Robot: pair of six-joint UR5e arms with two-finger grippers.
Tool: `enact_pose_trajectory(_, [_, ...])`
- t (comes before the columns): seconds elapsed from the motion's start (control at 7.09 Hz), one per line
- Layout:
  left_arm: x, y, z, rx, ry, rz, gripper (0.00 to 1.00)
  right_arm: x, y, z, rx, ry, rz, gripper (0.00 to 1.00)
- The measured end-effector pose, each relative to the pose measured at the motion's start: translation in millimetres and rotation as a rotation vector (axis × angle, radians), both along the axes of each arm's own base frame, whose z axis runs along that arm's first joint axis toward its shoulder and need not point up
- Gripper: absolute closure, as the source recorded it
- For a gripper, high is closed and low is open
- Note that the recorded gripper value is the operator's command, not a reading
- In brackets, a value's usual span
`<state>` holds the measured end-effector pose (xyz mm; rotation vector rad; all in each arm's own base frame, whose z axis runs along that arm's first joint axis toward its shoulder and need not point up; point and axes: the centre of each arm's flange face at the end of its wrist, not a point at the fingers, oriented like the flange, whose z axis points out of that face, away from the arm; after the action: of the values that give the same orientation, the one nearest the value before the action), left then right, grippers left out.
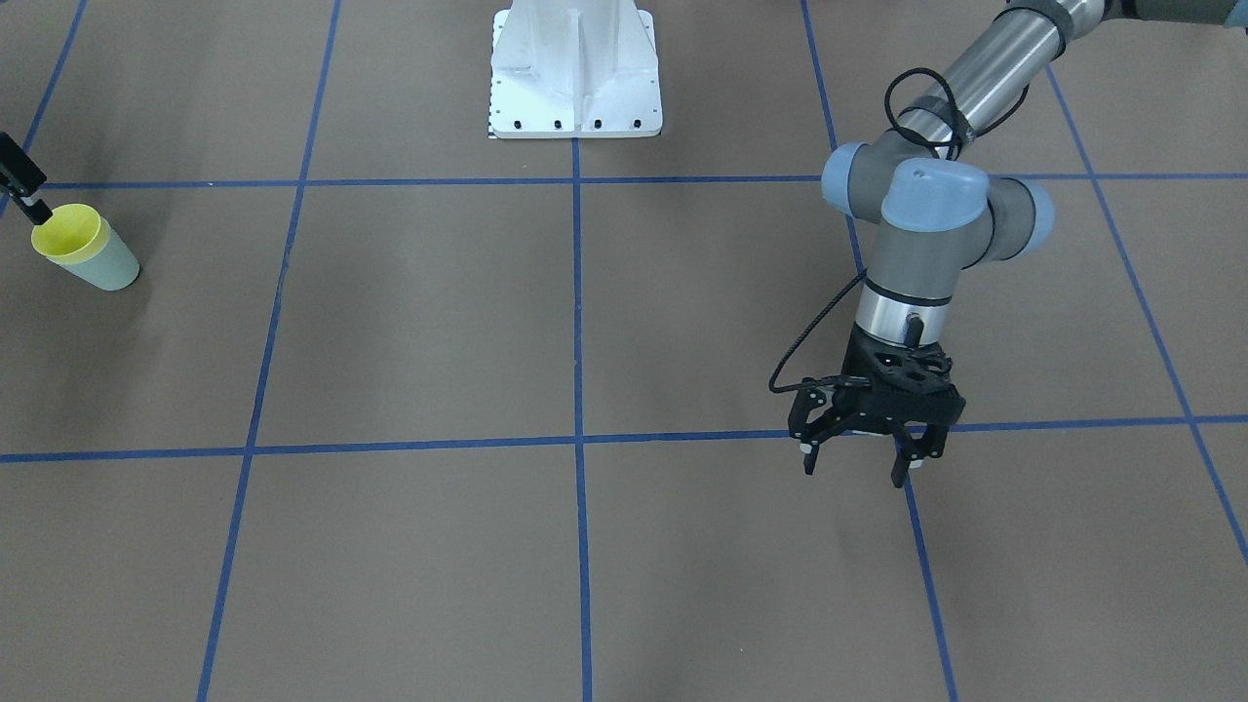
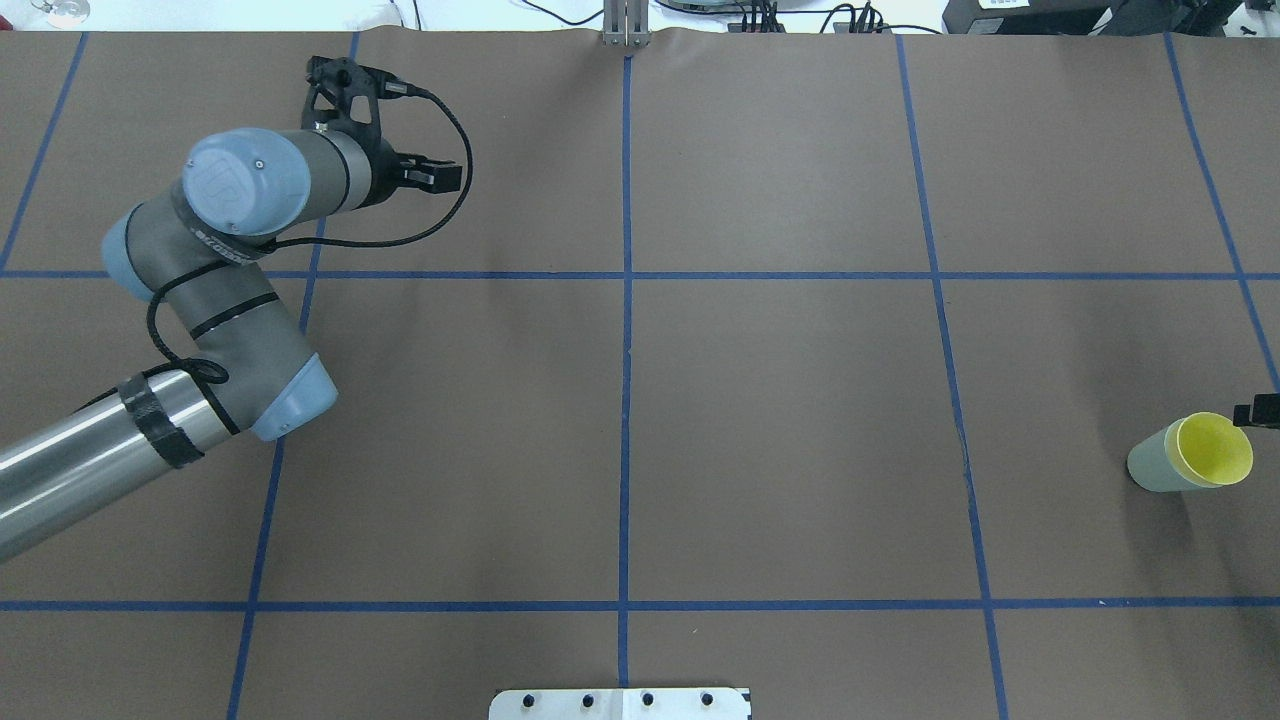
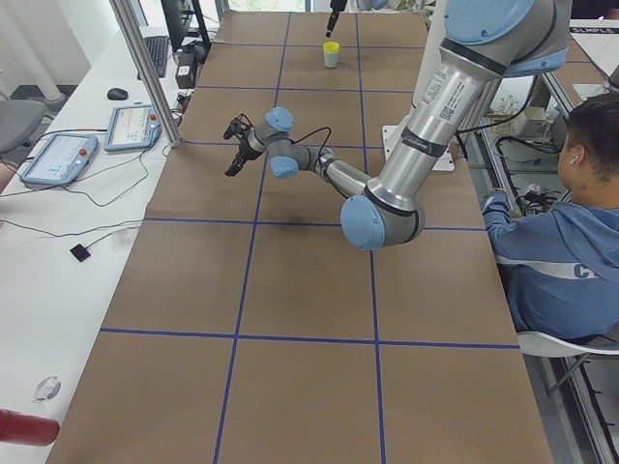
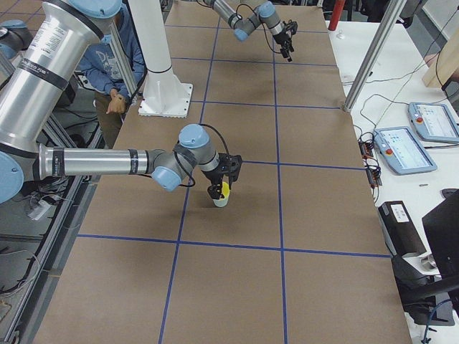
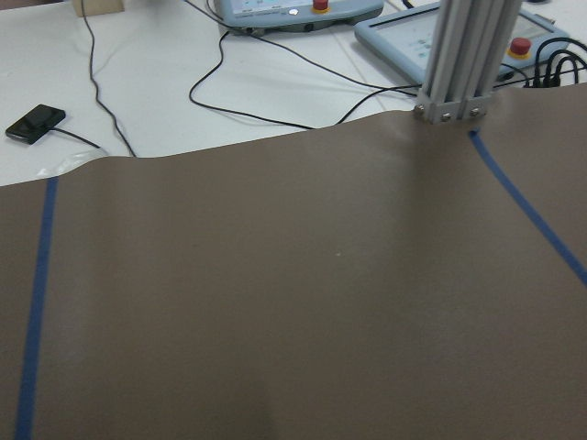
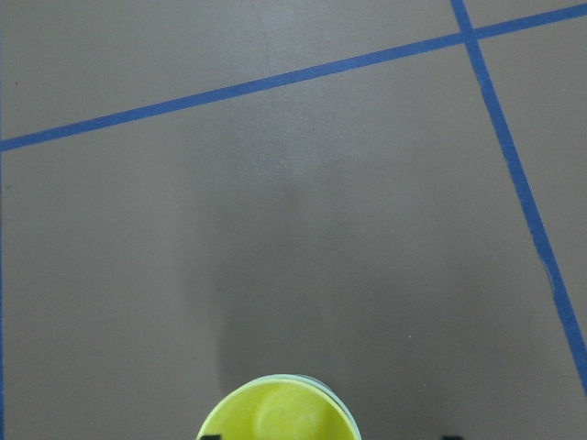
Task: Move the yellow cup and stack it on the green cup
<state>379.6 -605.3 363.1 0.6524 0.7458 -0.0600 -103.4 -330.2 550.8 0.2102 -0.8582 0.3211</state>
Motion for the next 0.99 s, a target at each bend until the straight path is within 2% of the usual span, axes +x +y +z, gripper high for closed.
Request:
enact_pose_trajectory(0.14, [-41.2, -10.1, 31.9, -0.064, -0.047, 0.027, 0.01, -2.0, -15.5, -4.3, 0.013, -0.006, 0.015, 0.0])
enact_pose_trajectory(0.42, [-140.1, -30.0, 101.5, -0.198, -0.123, 0.128, 0.01, -13.4, -60.4, -2.9, 0.001, 0.019, 0.007, 0.0])
enact_pose_trajectory(0.56, [-192.2, -41.1, 118.2, -0.273, -0.138, 0.194, 0.01, -10.3, -84.4, -5.3, 0.003, 0.063, -0.03, 0.0])
enact_pose_trajectory(0.71, [-250.2, -49.8, 128.8, -0.31, -0.139, 0.271, 0.01, -0.7, -110.5, -13.1, 0.005, 0.113, -0.085, 0.0])
enact_pose_trajectory(0.85, [-306.4, -53.0, 141.7, -0.322, -0.122, 0.339, 0.01, 13.4, -133.0, -21.9, 0.011, 0.159, -0.152, 0.0])
enact_pose_trajectory(0.99, [-356.1, -51.2, 160.4, -0.333, -0.065, 0.382, 0.01, 32.6, -148.1, -25.8, 0.023, 0.204, -0.222, 0.0])
